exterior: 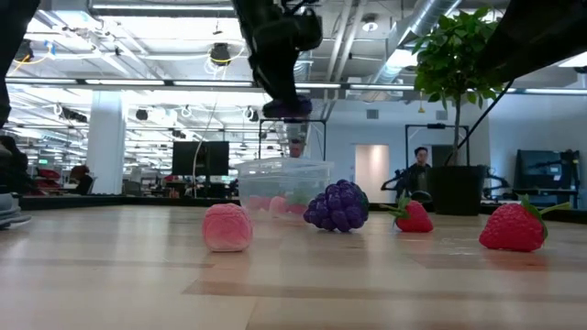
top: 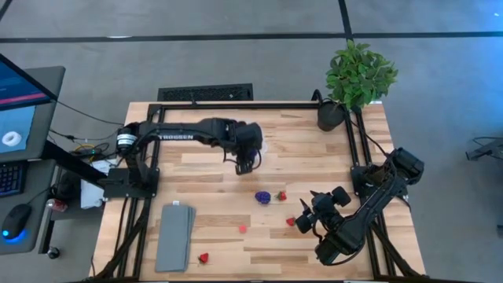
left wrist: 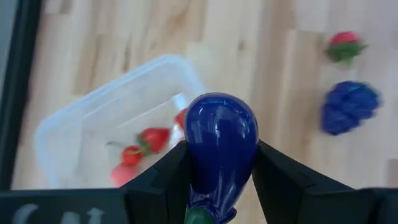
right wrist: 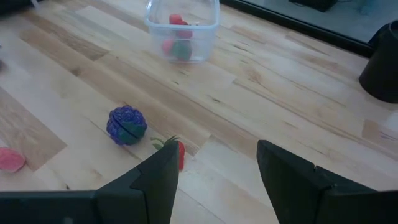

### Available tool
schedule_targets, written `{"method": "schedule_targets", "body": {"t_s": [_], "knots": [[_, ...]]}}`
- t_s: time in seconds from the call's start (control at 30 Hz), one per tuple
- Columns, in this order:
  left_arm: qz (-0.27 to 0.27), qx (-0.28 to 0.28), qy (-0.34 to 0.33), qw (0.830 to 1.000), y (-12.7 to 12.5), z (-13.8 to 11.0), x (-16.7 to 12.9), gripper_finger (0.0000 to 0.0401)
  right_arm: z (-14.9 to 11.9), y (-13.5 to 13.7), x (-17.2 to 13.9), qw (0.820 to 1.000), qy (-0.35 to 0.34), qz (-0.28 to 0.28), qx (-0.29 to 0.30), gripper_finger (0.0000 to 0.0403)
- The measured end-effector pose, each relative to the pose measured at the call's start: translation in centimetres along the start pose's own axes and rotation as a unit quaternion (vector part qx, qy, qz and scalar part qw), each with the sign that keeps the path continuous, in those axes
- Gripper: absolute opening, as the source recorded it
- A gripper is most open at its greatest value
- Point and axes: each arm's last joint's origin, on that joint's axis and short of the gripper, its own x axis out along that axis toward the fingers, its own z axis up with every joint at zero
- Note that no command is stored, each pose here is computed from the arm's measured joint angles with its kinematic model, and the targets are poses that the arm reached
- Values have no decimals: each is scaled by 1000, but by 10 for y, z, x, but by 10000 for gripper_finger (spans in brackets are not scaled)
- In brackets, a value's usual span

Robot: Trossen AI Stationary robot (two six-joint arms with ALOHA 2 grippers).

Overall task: Pick and placing Produce into tupperware
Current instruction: Put the eggplant into the transparent container

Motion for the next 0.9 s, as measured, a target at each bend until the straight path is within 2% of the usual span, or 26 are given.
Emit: {"method": "schedule_targets", "body": {"t_s": [0.53, 0.7, 0.9], "knots": [[48, -35, 12, 998, 95, -13, 6, 139, 0, 0, 0, 1000, 1, 1, 2, 240], [38, -50, -14, 998, 112, -13, 6, 139, 0, 1, 1, 1000, 1, 0, 3, 240], [24, -46, -12, 999, 115, -13, 16, 139, 2, 1, 4, 1000, 1, -5, 7, 240]]}}
